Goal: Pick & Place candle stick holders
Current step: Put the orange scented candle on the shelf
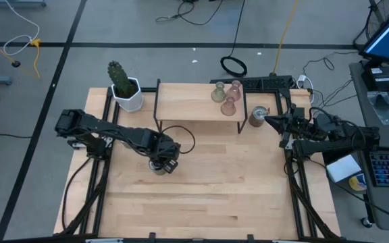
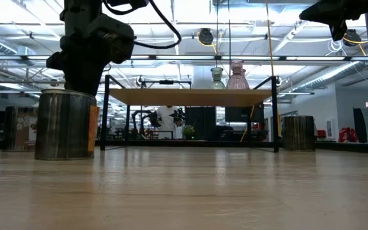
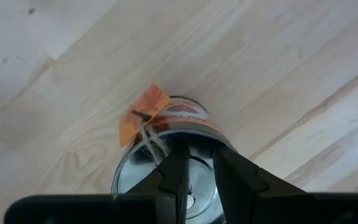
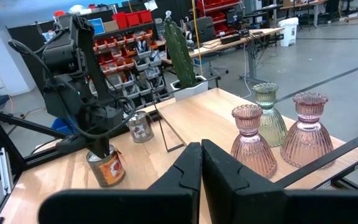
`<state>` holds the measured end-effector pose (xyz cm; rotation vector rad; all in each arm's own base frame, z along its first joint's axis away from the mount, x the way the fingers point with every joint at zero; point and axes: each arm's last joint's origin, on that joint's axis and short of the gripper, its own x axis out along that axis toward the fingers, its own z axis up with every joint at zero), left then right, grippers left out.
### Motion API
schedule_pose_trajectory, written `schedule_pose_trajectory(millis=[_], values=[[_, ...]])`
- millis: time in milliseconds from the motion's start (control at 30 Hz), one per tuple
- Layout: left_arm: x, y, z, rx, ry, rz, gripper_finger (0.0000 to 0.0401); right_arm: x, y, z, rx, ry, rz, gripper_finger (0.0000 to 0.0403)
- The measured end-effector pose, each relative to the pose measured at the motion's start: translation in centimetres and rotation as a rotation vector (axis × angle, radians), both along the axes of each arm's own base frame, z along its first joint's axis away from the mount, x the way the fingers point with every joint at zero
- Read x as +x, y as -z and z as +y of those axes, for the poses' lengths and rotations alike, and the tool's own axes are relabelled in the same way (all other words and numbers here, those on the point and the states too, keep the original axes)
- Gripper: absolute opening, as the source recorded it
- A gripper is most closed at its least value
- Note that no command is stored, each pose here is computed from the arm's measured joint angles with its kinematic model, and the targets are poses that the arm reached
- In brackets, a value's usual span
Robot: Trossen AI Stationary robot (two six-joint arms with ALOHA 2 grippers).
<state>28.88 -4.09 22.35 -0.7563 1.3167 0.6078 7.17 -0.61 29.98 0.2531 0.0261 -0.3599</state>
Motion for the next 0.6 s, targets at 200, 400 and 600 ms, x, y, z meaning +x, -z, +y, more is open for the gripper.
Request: schedule_pose_trajectory(millis=[200, 400, 600], values=[[-1.2, -2.4, 0.3, 0.034, -0.066, -0.101, 0.0076, 0.0, 0.0, 0.0, 0.000, 0.000, 0.000, 0.0004], [-2.8, -3.5, 0.2, 0.062, -0.111, -0.073, 0.0076, 0.0, 0.0, 0.0, 0.000, 0.000, 0.000, 0.0004], [-3.4, -3.4, -0.8, 0.050, -0.111, -0.026, 0.0076, 0.0, 0.0, 0.0, 0.010, 0.001, -0.004, 0.0004]])
